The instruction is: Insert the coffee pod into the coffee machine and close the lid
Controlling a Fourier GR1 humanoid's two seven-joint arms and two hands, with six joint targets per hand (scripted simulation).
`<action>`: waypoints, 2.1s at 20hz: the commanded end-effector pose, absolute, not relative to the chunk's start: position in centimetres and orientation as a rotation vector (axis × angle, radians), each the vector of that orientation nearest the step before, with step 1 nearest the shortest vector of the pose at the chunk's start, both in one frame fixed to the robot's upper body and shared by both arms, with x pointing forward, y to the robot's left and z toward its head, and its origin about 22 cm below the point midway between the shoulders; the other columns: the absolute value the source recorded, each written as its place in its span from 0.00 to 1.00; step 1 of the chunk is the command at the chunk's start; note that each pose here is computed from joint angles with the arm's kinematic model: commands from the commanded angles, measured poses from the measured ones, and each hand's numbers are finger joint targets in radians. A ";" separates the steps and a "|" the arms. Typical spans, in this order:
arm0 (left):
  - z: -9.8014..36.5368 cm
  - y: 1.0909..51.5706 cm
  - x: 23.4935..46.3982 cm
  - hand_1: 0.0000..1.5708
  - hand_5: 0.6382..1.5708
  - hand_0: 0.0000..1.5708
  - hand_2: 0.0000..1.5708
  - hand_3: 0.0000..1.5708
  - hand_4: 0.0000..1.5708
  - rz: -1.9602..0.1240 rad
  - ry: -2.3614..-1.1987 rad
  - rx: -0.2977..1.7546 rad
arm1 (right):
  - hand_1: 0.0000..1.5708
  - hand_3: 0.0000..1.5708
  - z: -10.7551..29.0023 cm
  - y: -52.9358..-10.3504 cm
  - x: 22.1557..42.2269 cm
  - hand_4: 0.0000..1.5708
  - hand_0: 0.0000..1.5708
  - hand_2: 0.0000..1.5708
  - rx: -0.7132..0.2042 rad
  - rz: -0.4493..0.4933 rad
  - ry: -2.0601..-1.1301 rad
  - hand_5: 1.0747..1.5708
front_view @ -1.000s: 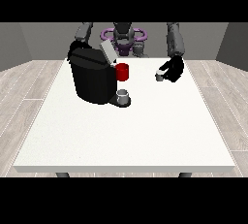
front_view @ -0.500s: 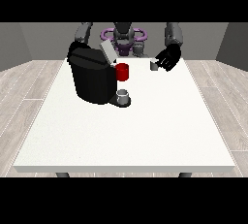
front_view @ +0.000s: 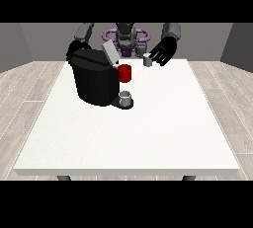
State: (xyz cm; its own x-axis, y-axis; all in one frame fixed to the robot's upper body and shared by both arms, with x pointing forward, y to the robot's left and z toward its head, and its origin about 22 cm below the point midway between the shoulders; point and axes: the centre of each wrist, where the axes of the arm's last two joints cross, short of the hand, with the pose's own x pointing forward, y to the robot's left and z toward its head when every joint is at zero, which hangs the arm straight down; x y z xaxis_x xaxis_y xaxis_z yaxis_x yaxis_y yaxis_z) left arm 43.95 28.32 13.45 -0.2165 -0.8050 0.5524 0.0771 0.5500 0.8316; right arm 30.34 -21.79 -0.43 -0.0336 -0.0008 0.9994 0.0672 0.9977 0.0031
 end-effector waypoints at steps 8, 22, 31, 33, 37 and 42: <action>22.5 27.9 45.5 0.80 1.00 0.80 0.82 0.78 0.30 -0.824 -1.700 0.707 | 0.00 0.00 1.7 -20.4 31.4 0.31 0.00 0.00 -0.033 -0.018 -1.706 1.00; 22.1 25.9 46.1 0.84 1.00 0.84 0.85 0.78 0.31 -0.839 -1.687 0.697 | 0.00 0.00 3.4 -21.8 31.9 0.33 0.00 0.00 -0.076 -0.026 -1.724 1.00; 23.7 24.1 46.3 0.80 1.00 0.80 0.82 0.77 0.32 -0.902 -1.703 0.727 | 0.00 0.00 4.1 -21.3 32.5 0.33 0.00 0.00 -0.074 -0.063 -1.735 1.00; 22.8 25.8 46.2 0.75 1.00 0.75 0.80 0.75 0.32 -0.883 -1.679 0.686 | 0.00 0.00 2.8 -21.6 31.3 0.32 0.00 0.00 -0.058 -0.056 -1.682 1.00; 23.2 24.7 46.2 0.77 1.00 0.77 0.81 0.76 0.32 -0.902 -1.724 0.721 | 0.00 0.00 3.4 -22.6 32.3 0.33 0.00 0.00 -0.062 -0.096 -1.753 1.00; 22.4 24.9 46.3 0.74 1.00 0.74 0.79 0.75 0.32 -0.884 -1.659 0.706 | 0.00 0.00 1.2 -21.3 30.4 0.31 0.00 0.00 -0.052 -0.088 -1.730 1.00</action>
